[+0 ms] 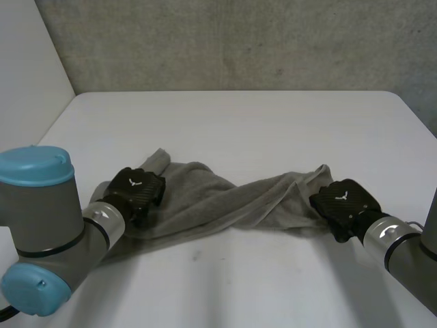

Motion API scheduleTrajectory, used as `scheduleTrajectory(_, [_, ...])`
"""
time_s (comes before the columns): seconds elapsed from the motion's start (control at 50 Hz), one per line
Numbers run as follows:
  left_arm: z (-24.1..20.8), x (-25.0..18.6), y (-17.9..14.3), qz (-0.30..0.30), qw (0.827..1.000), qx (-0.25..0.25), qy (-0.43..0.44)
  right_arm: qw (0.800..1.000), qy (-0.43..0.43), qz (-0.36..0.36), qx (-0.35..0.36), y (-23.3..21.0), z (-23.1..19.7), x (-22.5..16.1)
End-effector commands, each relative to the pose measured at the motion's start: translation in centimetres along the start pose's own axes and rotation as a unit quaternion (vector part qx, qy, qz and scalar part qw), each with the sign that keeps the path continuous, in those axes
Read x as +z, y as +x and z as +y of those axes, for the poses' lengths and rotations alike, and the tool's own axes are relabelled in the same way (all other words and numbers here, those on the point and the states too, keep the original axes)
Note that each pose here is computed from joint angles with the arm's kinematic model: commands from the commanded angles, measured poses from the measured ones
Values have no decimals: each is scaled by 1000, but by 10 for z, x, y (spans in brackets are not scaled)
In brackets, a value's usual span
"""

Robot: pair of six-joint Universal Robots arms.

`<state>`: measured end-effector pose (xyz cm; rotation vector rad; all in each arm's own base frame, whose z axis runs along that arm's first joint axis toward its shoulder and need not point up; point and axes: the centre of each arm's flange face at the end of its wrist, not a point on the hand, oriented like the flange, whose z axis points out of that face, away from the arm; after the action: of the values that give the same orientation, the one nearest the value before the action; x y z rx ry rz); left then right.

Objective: Fold the towel.

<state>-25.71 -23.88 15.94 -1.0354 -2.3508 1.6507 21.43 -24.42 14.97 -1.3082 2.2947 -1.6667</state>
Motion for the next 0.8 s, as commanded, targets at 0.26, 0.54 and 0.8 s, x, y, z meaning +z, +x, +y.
scheduleTrajectory(0.26, [18, 16, -5, -12, 998, 66, -15, 1000, -4, 12, -1, 3, 2, 3])
scheduleTrajectory(0.54, [16, 17, -16, -30, 994, 103, -11, 1000, -2, 17, -1, 7, 0, 2])
scheduleTrajectory(0.8, [-97, -103, -27, -71, 981, 60, 169, 997, 69, 38, -3, 35, -91, -86])
